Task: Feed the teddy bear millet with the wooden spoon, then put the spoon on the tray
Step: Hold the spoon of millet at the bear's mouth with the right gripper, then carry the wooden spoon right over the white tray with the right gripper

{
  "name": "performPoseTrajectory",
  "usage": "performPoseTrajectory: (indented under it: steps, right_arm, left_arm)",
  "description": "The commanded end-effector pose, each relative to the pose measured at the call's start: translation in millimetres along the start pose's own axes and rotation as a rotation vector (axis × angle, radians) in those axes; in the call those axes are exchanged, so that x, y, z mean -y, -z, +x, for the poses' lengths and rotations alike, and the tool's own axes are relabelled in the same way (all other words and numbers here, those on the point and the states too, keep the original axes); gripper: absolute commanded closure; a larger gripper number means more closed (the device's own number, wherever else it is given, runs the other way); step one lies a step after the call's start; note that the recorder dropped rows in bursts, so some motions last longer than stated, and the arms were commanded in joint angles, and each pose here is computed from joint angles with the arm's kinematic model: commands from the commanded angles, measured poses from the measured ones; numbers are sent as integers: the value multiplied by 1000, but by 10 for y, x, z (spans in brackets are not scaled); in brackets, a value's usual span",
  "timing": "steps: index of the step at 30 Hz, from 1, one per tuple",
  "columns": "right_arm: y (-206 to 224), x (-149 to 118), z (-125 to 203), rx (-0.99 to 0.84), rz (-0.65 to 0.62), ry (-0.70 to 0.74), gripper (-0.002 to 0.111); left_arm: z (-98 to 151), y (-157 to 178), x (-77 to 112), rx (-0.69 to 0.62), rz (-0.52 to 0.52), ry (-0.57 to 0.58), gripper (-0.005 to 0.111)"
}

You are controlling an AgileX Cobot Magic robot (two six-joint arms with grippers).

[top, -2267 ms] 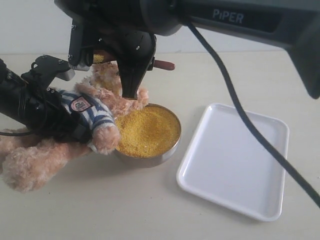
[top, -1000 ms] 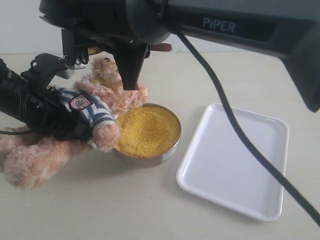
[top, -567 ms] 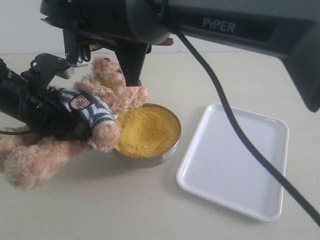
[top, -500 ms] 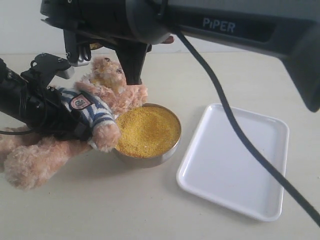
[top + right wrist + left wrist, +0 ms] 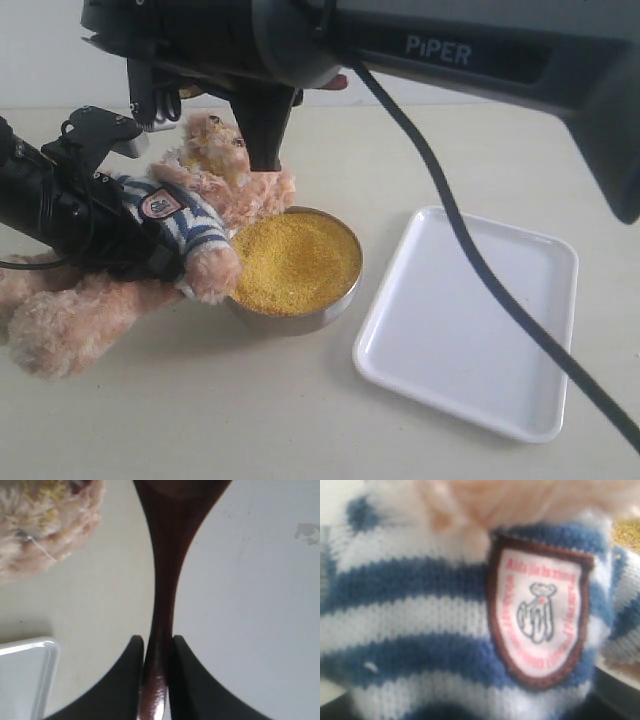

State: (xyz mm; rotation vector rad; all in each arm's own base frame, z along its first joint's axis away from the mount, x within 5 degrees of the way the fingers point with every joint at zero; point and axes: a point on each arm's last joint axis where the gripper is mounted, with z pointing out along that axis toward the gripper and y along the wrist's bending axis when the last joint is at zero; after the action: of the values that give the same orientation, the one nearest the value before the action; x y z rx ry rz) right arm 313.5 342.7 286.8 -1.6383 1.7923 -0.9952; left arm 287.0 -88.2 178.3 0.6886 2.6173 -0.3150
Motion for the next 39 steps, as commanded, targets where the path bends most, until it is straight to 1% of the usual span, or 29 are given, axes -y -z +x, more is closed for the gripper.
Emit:
performPoseTrajectory:
  steps: [1, 4, 9, 13, 17, 28, 33, 39]
  right_arm:
    - [5, -50, -20, 21, -75, -54, 109]
    - [-17, -58, -9, 23, -103, -69, 109]
    - [-157, -14, 94, 3, -164, -149, 109]
    - [-271, -9, 181, 3, -271, -228, 109]
    - [-266, 27, 255, 31, -370, -302, 109]
    - [34, 366, 541, 107, -378, -423, 109]
    - [75, 420, 612, 133, -424, -474, 109]
    - [72, 416, 618, 144, -457, -495, 109]
  left_arm:
    - [-45, 19, 0, 31, -8, 25, 103]
    - [-44, 20, -5, 31, -9, 31, 103]
    - [-39, 22, -13, 28, -7, 44, 103]
    - [-32, 26, -28, 24, -7, 51, 103]
    - [-32, 27, -30, 25, -7, 68, 103]
    - [-13, 26, -14, 3, 9, 119, 103]
    - [-14, 60, -2, 5, 14, 121, 103]
    - [-45, 193, 22, 46, 5, 106, 103]
